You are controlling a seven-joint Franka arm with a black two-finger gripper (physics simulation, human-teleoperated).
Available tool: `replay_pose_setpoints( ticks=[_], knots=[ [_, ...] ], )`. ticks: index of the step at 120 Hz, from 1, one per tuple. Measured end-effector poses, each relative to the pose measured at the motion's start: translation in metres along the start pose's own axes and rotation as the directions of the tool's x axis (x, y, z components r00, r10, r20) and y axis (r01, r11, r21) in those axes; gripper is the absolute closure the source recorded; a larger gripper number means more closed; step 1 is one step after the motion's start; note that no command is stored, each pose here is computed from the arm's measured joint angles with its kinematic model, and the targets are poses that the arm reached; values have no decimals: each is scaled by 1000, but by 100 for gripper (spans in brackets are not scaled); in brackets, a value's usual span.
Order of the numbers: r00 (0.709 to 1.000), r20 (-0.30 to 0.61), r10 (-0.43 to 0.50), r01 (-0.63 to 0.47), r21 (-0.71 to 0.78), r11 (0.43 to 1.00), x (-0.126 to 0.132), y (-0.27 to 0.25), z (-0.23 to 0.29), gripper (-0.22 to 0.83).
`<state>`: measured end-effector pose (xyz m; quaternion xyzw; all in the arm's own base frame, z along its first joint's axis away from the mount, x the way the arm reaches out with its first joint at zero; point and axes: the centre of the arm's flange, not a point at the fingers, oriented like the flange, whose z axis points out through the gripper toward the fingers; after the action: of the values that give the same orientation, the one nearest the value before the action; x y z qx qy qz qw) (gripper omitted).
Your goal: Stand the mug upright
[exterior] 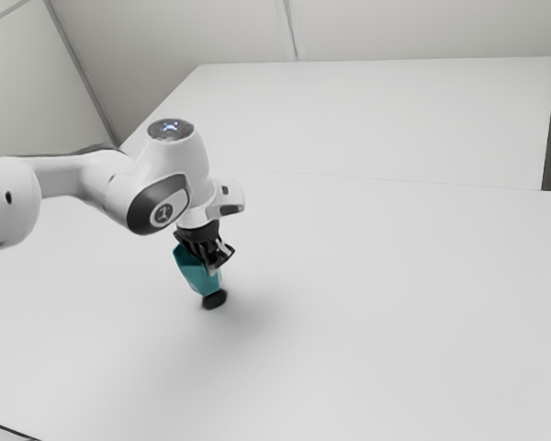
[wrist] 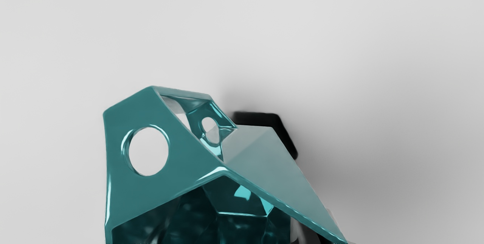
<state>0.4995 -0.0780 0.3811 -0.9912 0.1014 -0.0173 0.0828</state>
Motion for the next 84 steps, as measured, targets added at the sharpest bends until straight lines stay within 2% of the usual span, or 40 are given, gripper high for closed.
replay_pose_setpoints(
  ticks=[23, 59, 66, 84],
  knots=[
    [998, -42, -51, 51, -12, 999, -1, 6, 6, 78],
    [993, -44, -113, 112, -27, 993, -3, 9, 18, 78],
    [991, -45, -123, 121, -30, 992, -3, 9, 18, 74],
    [986, -54, -159, 156, -56, 986, -2, 9, 12, 55]
  ],
)
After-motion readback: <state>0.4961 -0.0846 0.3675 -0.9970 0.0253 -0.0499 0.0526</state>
